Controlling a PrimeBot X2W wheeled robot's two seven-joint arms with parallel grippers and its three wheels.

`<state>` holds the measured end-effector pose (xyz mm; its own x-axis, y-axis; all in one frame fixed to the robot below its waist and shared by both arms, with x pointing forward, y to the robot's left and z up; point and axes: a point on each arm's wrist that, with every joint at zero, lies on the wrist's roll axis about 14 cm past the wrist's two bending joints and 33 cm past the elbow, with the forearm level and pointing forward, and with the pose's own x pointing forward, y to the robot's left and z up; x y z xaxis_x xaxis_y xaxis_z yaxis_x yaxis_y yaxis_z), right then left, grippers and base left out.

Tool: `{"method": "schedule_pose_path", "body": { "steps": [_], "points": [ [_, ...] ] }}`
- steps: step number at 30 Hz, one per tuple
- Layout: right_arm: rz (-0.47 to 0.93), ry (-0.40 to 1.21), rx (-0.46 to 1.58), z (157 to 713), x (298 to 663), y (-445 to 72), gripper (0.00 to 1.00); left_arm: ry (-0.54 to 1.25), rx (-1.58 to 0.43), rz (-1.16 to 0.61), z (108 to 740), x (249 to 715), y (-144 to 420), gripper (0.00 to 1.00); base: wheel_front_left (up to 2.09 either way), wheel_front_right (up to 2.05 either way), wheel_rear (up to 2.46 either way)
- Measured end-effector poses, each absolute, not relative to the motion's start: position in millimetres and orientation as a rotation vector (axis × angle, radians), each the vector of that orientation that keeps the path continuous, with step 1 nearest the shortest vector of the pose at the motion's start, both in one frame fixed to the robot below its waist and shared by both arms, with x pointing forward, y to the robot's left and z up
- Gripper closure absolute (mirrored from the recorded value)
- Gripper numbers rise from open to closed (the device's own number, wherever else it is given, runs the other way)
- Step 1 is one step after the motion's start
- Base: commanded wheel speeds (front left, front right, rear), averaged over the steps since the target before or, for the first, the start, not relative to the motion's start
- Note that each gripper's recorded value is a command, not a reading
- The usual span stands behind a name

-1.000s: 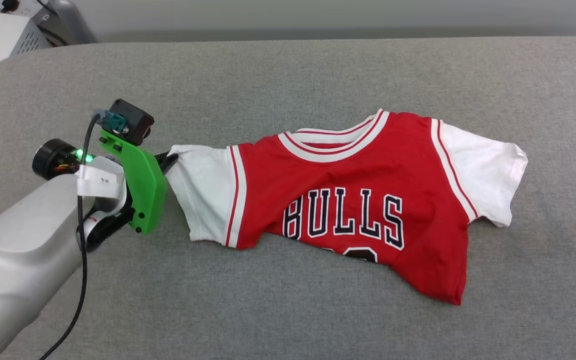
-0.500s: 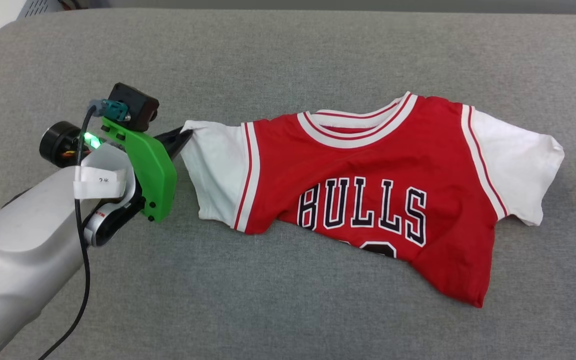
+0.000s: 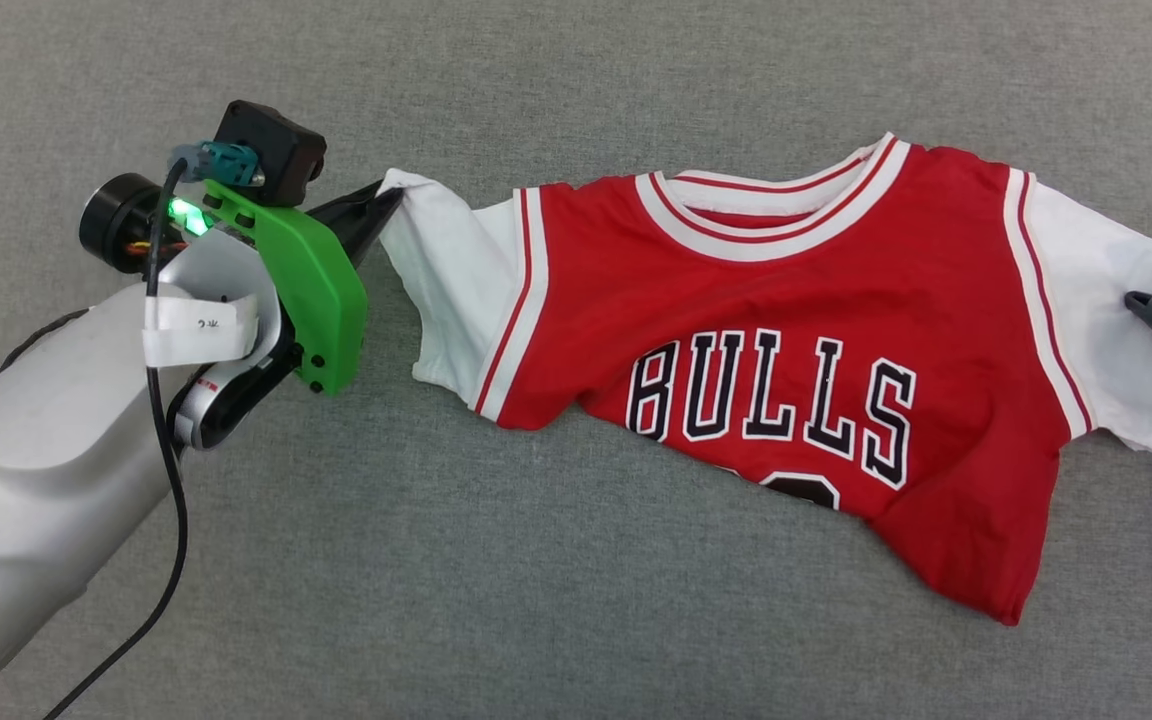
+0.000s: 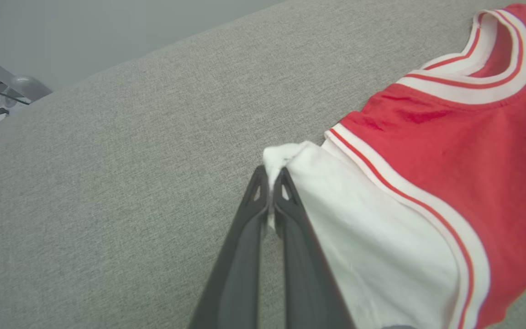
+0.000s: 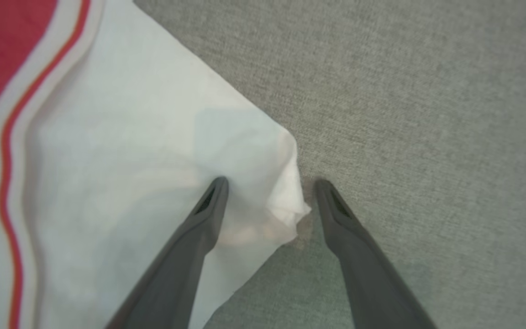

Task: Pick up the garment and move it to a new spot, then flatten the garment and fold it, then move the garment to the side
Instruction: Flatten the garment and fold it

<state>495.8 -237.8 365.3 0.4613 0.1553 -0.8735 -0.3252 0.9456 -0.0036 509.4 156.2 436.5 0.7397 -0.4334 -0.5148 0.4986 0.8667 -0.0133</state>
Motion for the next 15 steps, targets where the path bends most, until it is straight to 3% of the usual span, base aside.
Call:
{"method": "schedule_pose_path", "body": {
  "steps": [4,5,6,7,15],
  "points": [
    [0.292,1.082,-0.166,357,492,-241,0.00,0.534,0.127,-0.498,434,509,160,1.00,0.00,0.00,0.00],
    [0.290,1.076,-0.161,358,492,-241,0.58,0.531,0.128,-0.495,435,510,161,1.00,0.00,0.00,0.00],
    [0.287,1.061,-0.159,360,494,-242,0.74,0.526,0.129,-0.490,436,510,163,1.00,0.00,0.00,0.00],
    [0.289,1.045,-0.156,362,494,-241,1.00,0.522,0.131,-0.489,438,510,163,1.00,0.00,0.00,0.00],
    [0.271,0.744,-0.137,413,516,-243,1.00,0.421,0.145,-0.477,472,514,165,1.00,0.00,0.00,0.00]
  ]
}}
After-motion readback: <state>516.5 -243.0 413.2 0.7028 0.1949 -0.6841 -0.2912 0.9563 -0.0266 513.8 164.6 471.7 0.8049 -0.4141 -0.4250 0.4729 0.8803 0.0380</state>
